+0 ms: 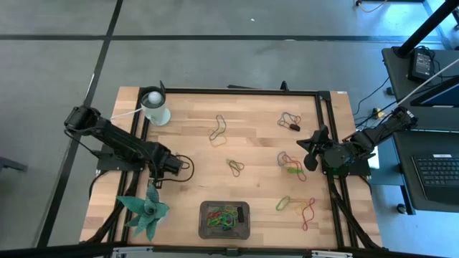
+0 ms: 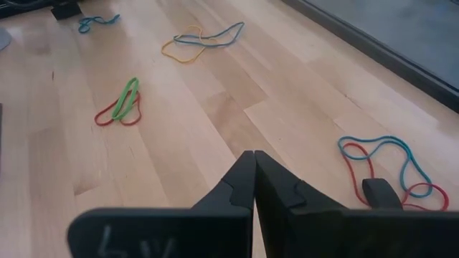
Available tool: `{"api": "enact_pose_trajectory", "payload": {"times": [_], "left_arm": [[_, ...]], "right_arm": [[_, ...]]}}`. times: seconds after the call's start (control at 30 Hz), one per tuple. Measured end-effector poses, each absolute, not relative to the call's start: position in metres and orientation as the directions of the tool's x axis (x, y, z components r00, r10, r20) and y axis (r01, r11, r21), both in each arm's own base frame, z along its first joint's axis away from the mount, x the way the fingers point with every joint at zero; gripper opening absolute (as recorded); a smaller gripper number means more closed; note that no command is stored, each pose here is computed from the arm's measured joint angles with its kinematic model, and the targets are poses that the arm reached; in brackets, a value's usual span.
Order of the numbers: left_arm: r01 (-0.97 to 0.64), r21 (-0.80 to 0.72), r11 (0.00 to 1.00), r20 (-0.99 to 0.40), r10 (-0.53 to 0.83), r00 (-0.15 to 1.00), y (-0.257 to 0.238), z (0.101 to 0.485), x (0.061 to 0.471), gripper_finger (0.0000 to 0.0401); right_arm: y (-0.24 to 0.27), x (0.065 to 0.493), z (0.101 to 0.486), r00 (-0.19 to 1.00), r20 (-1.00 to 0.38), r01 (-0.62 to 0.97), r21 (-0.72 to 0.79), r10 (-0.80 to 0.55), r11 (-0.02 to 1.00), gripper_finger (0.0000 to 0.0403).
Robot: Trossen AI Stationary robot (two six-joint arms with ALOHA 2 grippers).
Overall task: Pick and place rubber bands into bin
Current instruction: Put the black rubber band into the black bin
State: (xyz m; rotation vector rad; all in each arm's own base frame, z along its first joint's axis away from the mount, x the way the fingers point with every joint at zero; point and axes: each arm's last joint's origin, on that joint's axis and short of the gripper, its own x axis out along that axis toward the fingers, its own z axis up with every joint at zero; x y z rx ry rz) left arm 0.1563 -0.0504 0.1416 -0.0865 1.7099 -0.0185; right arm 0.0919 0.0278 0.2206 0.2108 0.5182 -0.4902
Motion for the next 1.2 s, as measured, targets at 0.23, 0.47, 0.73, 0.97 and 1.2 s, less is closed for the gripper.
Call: {"api": "enact_pose_trajectory", "payload": {"times": [0.23, 0.47, 0.73, 0.97, 1.2], "left_arm": [[-0.097, -0.119, 0.988, -0.981, -0.132, -0.145, -0.053, 0.144, 0.158, 0.0003], [-0.088, -0.121, 0.989, -0.992, -0.125, -0.032, -0.058, 0.172, 0.181, 0.0001], [-0.079, -0.013, 0.997, -0.997, -0.007, 0.074, -0.059, 0.209, 0.199, 0.0002], [-0.138, 0.035, 0.99, -0.999, 0.031, -0.032, -0.056, 0.21, 0.189, 0.0008], [-0.072, 0.083, 0.994, -0.988, 0.073, -0.138, -0.053, 0.211, 0.178, 0.0058]], "right_arm": [[0.028, 0.092, 0.22, 0.754, -0.524, 0.499, 0.066, -0.396, 0.864, 0.001], [0.028, 0.091, 0.22, 0.754, -0.525, 0.5, 0.066, -0.396, 0.864, 0.001], [0.027, 0.091, 0.22, 0.752, -0.527, 0.498, 0.058, -0.397, 0.865, 0.001], [0.028, 0.091, 0.22, 0.752, -0.53, 0.495, 0.059, -0.393, 0.867, 0.001], [0.028, 0.091, 0.22, 0.752, -0.532, 0.492, 0.06, -0.39, 0.868, 0.001]]}}
